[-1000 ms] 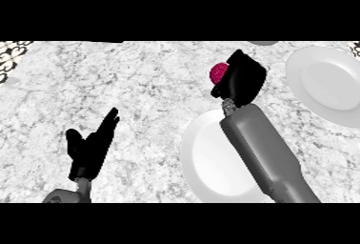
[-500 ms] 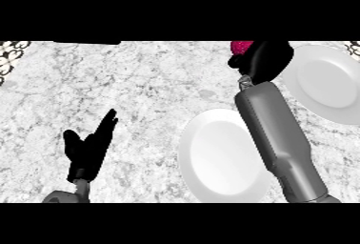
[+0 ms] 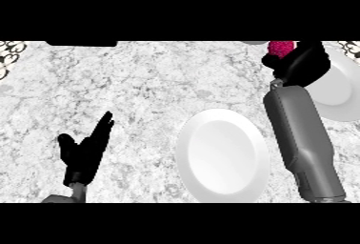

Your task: Pick the cupcake from the plate and place it in the plate

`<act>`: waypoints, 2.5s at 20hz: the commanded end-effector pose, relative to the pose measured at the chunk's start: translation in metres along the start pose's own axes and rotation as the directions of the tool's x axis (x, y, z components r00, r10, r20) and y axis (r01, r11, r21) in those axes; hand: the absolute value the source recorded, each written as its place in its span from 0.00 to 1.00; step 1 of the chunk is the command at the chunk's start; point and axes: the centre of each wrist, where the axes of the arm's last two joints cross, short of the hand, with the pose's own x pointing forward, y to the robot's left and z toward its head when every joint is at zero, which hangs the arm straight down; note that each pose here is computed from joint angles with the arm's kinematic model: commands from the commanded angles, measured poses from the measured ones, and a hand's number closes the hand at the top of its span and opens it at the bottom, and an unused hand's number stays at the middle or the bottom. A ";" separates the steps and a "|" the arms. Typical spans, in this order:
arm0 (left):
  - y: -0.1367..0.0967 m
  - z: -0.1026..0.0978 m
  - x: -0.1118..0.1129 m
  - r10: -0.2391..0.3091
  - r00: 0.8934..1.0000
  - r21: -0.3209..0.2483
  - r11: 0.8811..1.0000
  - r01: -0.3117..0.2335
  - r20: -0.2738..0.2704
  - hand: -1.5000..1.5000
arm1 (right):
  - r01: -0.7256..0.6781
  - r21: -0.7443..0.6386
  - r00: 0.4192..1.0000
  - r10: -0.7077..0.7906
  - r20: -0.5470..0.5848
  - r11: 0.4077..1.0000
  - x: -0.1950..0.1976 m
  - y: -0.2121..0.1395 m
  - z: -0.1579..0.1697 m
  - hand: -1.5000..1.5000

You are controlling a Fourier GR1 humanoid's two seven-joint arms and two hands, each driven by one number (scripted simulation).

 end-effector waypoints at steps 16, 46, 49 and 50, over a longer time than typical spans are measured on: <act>0.004 0.001 -0.005 -0.005 0.998 -0.010 1.000 0.004 -0.065 0.50 | -0.032 -0.248 0.984 -0.013 -0.178 0.968 -0.140 -0.002 -0.126 1.00; 0.001 0.017 -0.024 0.020 0.997 0.015 1.000 -0.019 -0.077 0.50 | 0.504 0.001 0.823 -0.480 -0.303 0.864 -0.221 -0.018 -0.120 0.00; 0.000 -0.010 -0.002 0.003 0.996 0.026 1.000 -0.001 -0.087 0.50 | 0.534 0.060 0.818 -0.497 -0.291 0.844 -0.253 -0.029 -0.115 0.00; 0.006 -0.003 -0.007 0.008 0.996 0.043 0.999 -0.004 -0.087 0.50 | 0.514 0.089 0.831 -0.469 -0.299 0.853 -0.252 -0.030 -0.109 0.00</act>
